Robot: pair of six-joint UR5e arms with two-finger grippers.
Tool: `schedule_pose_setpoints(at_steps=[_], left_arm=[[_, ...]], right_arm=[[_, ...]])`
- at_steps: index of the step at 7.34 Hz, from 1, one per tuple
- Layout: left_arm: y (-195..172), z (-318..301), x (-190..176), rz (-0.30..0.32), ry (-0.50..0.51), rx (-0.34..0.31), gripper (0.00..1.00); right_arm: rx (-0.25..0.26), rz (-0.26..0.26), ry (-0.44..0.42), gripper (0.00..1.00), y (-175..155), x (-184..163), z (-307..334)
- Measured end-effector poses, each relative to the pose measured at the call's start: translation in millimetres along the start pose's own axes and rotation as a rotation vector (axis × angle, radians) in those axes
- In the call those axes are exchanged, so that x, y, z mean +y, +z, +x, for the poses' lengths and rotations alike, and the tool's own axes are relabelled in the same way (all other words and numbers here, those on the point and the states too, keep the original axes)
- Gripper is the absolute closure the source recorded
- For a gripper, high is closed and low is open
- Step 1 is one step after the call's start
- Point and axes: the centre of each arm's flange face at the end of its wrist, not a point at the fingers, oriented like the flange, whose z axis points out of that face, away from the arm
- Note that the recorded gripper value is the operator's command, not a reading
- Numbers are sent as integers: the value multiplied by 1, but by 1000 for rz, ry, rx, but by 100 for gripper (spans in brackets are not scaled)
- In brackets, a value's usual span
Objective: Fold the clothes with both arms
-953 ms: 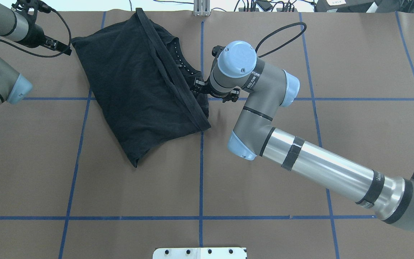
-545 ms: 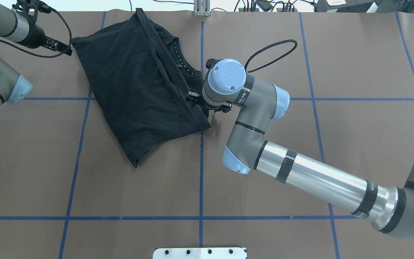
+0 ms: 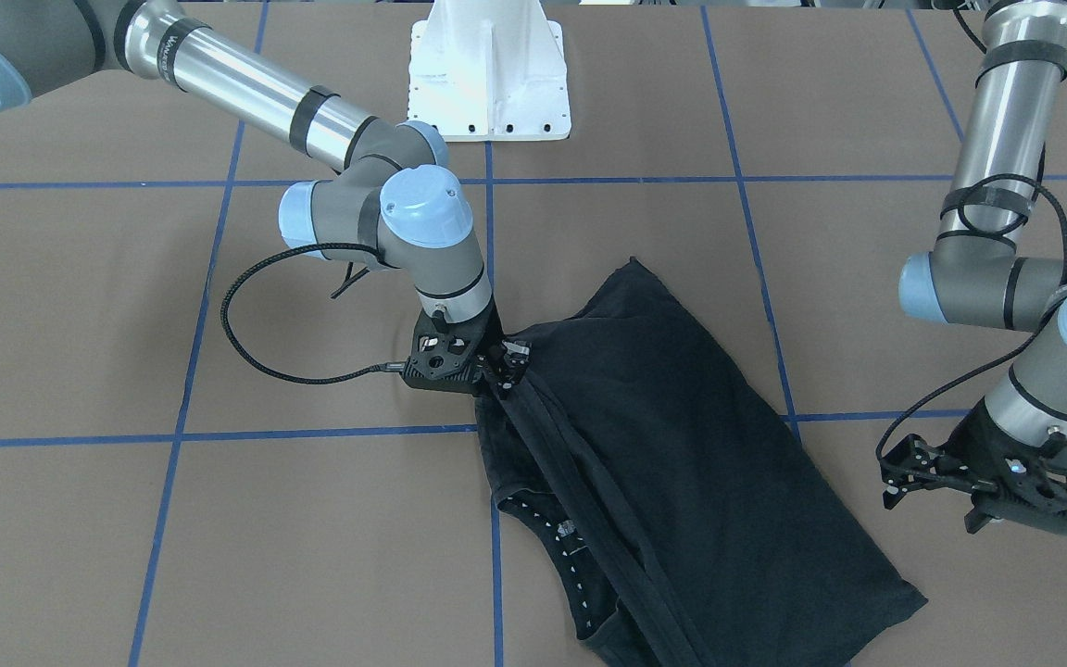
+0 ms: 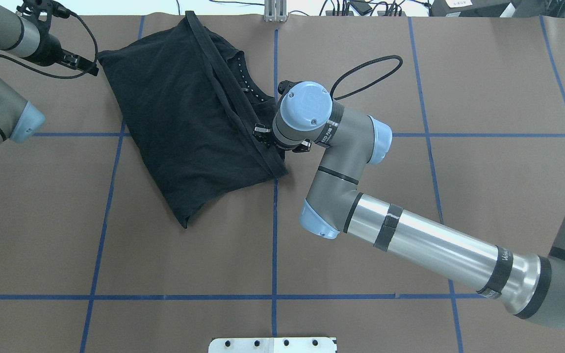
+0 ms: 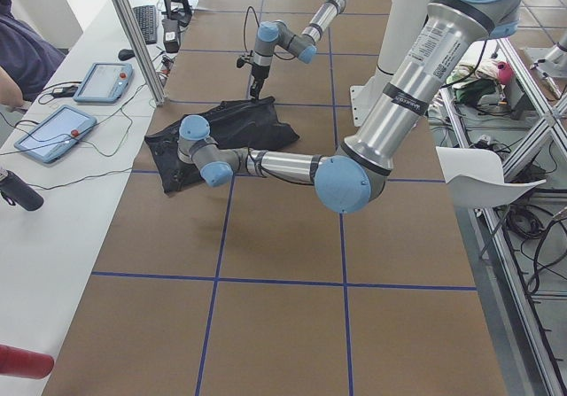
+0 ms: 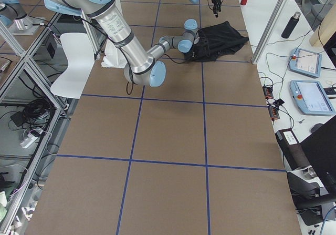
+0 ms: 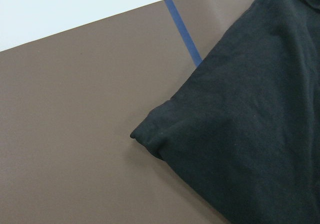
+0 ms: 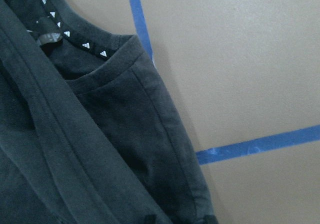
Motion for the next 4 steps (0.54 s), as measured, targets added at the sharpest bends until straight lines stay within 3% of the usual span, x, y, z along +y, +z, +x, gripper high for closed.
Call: schedule_pose_setpoints(at_steps=[2,4], left_arm=[[0,0,0,0,-1,0,0],[0,0,0,-1,-2,0,0]], right_arm=[[4,2,-6,48,0,-2,2],[12,8,-13,48,0,-8,5]])
